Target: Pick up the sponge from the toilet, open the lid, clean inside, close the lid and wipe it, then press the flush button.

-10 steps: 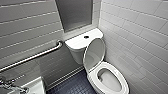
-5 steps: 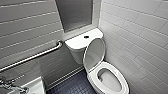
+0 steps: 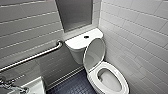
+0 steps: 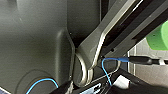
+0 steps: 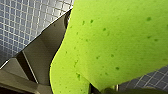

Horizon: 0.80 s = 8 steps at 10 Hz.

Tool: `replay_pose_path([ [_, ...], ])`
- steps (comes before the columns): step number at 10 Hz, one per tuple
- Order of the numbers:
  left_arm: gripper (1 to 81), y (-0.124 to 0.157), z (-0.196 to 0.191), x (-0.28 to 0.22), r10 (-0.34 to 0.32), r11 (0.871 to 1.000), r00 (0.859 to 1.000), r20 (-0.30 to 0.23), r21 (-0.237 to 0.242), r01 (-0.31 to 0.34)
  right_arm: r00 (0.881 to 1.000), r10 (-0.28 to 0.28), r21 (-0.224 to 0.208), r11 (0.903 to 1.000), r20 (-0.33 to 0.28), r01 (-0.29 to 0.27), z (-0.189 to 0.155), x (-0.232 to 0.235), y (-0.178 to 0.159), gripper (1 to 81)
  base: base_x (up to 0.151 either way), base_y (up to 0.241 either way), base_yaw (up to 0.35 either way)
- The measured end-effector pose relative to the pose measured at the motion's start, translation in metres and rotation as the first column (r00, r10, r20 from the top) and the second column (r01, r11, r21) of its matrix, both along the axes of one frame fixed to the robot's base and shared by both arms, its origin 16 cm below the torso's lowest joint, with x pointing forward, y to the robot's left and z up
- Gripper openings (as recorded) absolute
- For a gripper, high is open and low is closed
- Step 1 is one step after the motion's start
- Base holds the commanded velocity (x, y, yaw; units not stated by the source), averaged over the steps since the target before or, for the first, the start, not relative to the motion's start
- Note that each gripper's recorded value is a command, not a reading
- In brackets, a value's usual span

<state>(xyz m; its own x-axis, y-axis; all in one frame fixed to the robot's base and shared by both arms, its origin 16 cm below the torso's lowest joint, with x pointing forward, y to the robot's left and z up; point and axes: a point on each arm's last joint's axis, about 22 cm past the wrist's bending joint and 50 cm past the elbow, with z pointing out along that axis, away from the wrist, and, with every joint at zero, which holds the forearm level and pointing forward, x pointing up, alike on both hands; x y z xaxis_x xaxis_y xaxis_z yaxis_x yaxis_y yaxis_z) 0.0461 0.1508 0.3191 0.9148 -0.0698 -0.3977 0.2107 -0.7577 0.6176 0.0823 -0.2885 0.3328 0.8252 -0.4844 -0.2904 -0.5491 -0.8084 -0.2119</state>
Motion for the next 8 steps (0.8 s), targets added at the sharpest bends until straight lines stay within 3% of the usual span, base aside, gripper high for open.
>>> replay_pose_path([
  [1, 81.1, 0.007, -0.007, -0.001, 0.019, 1.0, 1.0, -0.006, 0.024, -0.019, 0.999, 0.006, 0.045, 0.9989, 0.038, -0.008, 0.003, 0.021, 0.013, 1.0, 0.0, 0.0, 0.0],
  [2, 81.1, 0.012, -0.013, -0.002, 0.044, 0.998, 0.999, -0.026, 0.05, -0.042, 0.993, 0.013, 0.086, 0.996, 0.114, -0.023, 0.002, 0.06, 0.025, 1.0, 0.0, 0.0, 0.0],
  [4, 81.1, 0.016, -0.023, -0.002, 0.132, 0.987, 0.988, -0.084, 0.104, -0.123, 0.962, 0.002, 0.136, 0.9898, 0.275, -0.041, 0.007, 0.154, 0.044, 1.0, 0.0, 0.0, 0.0],
  [5, 81.1, 0.019, -0.029, -0.004, 0.146, 0.983, 0.985, -0.092, 0.123, -0.134, 0.949, -0.015, 0.165, 0.9855, 0.315, -0.039, 0.016, 0.184, 0.053, 1.0, 0.0, 0.0, 0.0],
  [7, 81.1, 0.017, -0.035, -0.016, 0.127, 0.985, 0.988, -0.082, 0.128, -0.116, 0.927, -0.045, 0.212, 0.9765, 0.373, -0.038, 0.033, 0.233, 0.068, 1.0, 0.0, 0.0, 0.0],
  [8, 81.1, 0.013, -0.037, -0.019, 0.075, 0.992, 0.996, -0.046, 0.102, -0.07, 0.919, -0.049, 0.217, 0.9754, 0.392, -0.04, 0.036, 0.248, 0.068, 1.0, 0.0, 0.0, 0.0],
])
